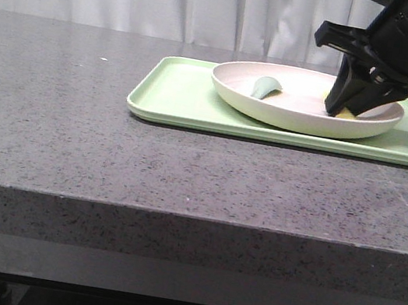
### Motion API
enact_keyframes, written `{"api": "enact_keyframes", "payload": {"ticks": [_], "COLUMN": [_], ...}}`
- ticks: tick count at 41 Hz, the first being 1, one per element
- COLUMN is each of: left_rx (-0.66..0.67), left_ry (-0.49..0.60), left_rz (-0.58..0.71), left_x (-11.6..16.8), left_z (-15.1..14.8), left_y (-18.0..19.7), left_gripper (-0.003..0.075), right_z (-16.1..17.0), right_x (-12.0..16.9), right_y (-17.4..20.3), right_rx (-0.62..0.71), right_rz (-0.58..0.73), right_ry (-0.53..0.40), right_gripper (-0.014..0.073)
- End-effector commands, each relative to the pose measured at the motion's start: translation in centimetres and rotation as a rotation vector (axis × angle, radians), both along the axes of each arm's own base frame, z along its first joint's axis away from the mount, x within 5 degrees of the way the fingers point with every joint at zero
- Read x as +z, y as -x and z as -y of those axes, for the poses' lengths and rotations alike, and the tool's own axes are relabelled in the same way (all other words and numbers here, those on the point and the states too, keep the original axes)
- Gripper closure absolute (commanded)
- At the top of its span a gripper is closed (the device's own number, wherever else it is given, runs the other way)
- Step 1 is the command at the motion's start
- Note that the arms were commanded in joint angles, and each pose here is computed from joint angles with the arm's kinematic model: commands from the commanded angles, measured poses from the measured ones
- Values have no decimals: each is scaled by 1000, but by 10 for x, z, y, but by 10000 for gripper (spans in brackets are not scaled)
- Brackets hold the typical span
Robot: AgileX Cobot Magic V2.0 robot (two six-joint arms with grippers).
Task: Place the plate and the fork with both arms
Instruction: 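Close the right gripper on the fork and lift it, then carry the fork beside the plate and lower it onto the tray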
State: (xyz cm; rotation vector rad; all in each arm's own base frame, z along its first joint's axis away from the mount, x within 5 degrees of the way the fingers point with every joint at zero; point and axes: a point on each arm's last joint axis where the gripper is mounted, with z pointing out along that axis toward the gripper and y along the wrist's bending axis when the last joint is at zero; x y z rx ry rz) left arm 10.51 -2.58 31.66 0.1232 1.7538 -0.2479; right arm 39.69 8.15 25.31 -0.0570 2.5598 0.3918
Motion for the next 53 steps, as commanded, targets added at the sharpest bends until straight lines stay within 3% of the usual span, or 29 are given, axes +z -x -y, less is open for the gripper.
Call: {"api": "enact_keyframes", "payload": {"ticks": [1, 10, 15, 21, 32, 41, 46, 53], "left_rx": [1, 1, 1, 1, 1, 1, 1, 1], "left_ry": [37, 37, 37, 37, 37, 37, 37, 37], "left_rz": [110, 110, 110, 110, 110, 110, 110, 110], "left_x": [18, 18, 18, 18, 18, 18, 18, 18], "left_z": [0, 0, 0, 0, 0, 0, 0, 0], "left_y": [-1, -1, -1, -1, -1, -1, -1, -1], "left_gripper": [738, 738, 738, 738, 738, 738, 738, 738], "right_z": [0, 0, -1, 4, 52, 93, 97, 97], "right_x": [24, 24, 33, 63, 102, 90, 73, 51], "right_y": [2, 3, 1, 0, 4, 5, 3, 2], "right_rx": [-1, 1, 7, 5, -102, -176, -174, -178], "right_rz": [64, 59, 71, 133, 214, 162, 125, 84], "right_ry": [-19, -18, -23, -34, -33, 29, 81, 83], "right_gripper": [501, 615, 616, 616, 616, 616, 616, 616]}}
